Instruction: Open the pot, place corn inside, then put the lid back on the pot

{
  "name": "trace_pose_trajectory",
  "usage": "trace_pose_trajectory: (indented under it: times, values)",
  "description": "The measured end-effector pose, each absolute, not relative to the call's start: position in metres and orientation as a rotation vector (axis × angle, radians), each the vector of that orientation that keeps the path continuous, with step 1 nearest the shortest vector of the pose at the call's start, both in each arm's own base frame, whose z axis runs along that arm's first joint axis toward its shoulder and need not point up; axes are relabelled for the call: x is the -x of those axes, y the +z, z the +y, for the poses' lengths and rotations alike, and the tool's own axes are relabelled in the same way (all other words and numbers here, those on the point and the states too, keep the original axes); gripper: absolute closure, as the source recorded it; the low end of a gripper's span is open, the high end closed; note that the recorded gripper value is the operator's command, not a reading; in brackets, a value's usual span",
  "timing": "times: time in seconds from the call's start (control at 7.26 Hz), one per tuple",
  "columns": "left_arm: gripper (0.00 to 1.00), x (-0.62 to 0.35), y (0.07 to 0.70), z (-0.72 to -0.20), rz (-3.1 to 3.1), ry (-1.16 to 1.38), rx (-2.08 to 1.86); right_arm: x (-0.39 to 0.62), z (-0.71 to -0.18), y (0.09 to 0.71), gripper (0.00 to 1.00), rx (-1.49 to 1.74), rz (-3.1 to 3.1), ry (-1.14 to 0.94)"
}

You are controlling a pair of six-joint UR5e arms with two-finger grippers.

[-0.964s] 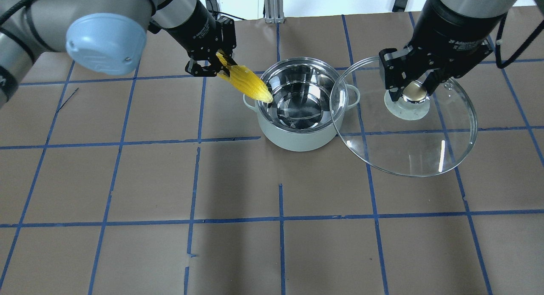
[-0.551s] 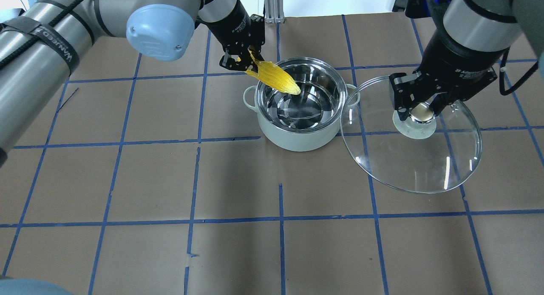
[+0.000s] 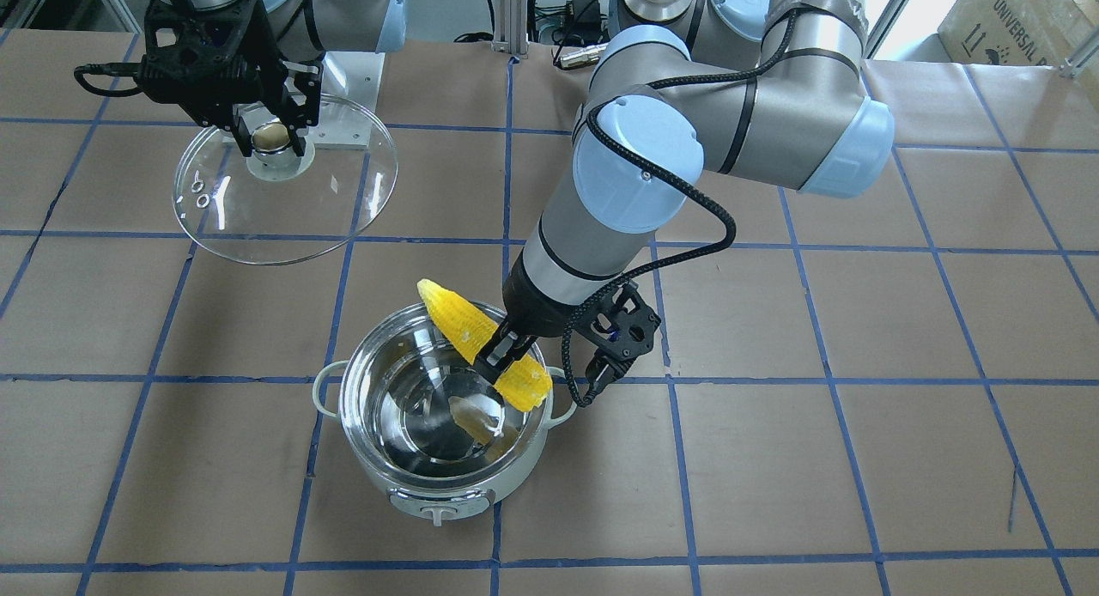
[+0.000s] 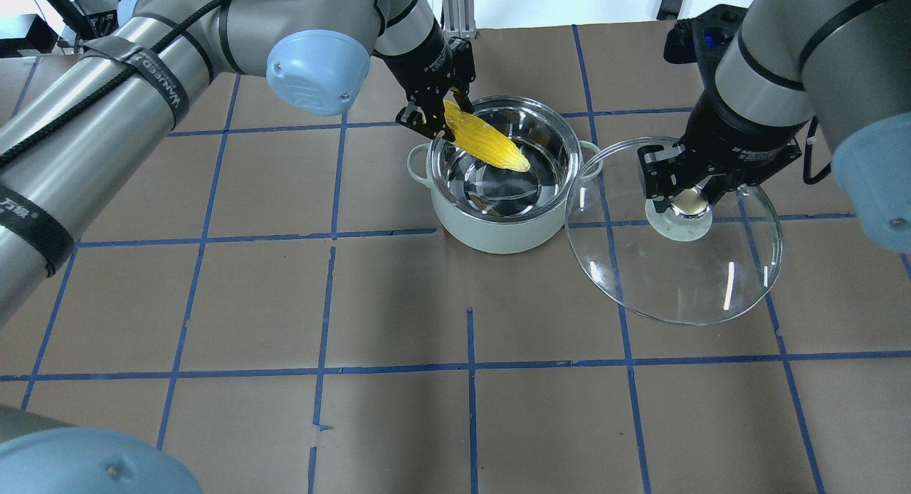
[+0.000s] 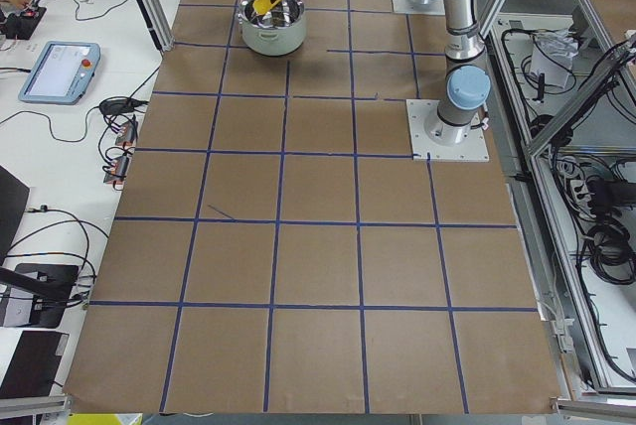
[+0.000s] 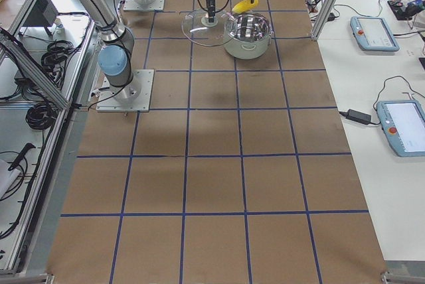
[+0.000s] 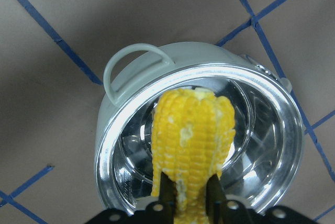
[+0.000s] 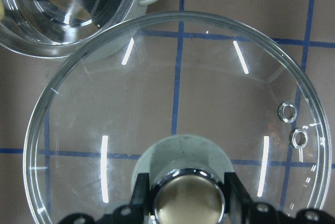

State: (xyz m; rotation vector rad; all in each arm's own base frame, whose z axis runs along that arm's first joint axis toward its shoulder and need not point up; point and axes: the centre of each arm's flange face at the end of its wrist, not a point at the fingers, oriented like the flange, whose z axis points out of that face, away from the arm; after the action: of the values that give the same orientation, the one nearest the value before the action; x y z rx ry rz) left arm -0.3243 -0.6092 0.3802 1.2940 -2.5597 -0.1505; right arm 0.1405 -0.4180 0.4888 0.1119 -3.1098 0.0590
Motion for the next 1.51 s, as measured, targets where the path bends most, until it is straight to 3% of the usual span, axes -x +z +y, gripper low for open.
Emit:
trace_pose_trajectory:
  times: [0.41, 0.83, 1.51]
  values:
    - [0.01, 0.322, 0.383, -0.609, -2.572, -0.136, -1.253, -0.141, -0.420, 0.487, 0.55, -0.111, -3.110, 0.065]
    - [0.00, 0.230, 0.413, -0.619, -2.741, -0.030, -0.915, -0.138, -0.439, 0.493, 0.55, -0.104, -3.104, 0.072]
    - [0.00, 0.102, 0.515, -0.554, -2.973, 0.032, -0.464, -0.128, -0.483, 0.496, 0.55, -0.074, -3.101, 0.018]
